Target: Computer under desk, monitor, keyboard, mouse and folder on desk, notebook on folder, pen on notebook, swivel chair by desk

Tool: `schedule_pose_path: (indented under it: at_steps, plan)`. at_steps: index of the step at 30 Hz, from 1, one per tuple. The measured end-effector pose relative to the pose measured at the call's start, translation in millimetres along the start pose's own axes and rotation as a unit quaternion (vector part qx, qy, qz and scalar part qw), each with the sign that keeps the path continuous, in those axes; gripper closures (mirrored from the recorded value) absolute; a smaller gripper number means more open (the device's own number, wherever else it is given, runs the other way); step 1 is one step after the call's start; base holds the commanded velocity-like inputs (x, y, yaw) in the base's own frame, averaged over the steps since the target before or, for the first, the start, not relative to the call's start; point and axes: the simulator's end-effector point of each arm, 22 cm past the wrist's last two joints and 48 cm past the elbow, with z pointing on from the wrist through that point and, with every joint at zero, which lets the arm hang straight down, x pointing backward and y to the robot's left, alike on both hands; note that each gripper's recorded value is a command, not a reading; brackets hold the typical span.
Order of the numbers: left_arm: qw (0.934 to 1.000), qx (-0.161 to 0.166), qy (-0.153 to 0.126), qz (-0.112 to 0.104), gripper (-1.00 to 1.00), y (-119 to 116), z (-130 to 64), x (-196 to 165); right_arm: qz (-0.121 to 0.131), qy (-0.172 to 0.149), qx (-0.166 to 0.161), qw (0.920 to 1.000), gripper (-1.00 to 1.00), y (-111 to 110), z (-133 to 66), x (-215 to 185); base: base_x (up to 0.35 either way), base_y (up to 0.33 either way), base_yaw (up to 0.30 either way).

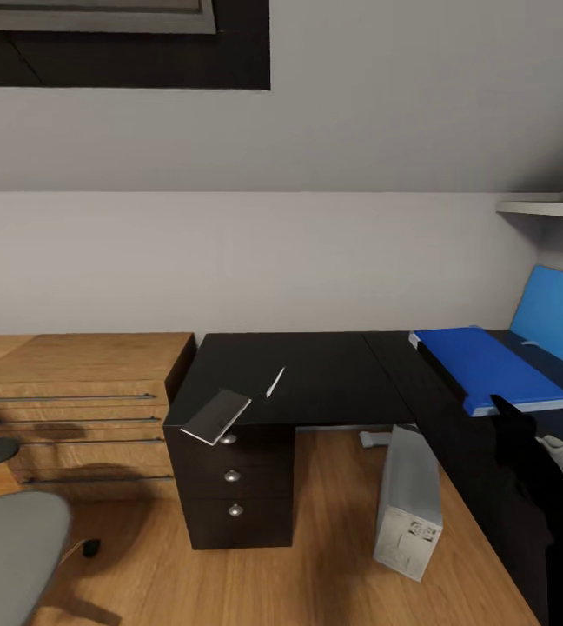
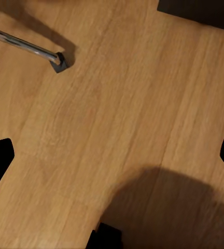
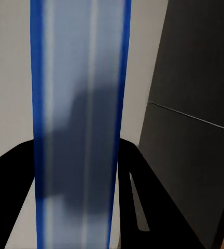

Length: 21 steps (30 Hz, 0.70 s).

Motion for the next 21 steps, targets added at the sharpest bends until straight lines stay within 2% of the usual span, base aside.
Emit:
schedule_pose_path:
  at_steps: [4,7,15,17,18,21]
  plan:
    - [1.0,0.0,0.0,0.0,-1.0,0,0.0,0,0.023,0.008,-0.012,0.9996,1.0,6,0.4,1,0.004,0.0,-0.005]
    - [1.0,0.0,0.0,0.0,-1.0,0,0.0,0,0.023,0.011,-0.016,0.9996,1.0,9,0.8,-3,0.052,0.0,-0.001]
    - [1.0,0.0,0.002,0.001,-1.0,1,-0.1,2,0.037,0.009,-0.026,0.9989,1.0,12,0.3,-6,0.275,0.0,0.0]
    - [1.0,0.0,0.002,0.002,-1.0,0,-0.1,2,0.039,0.008,-0.02,0.999,1.0,7,1.4,-6,0.124,0.0,0.0]
    - [1.0,0.003,0.002,0.008,-1.0,-6,-1.0,4,0.044,0.006,0.001,0.999,1.0,-12,4.6,-3,0.033,0.0,0.0]
    - [0.9997,0.009,-0.002,0.023,-1.0,-16,-2.8,5,0.058,-0.01,0.026,0.9979,1.0,-35,7.9,-7,0.014,0.0,0.0]
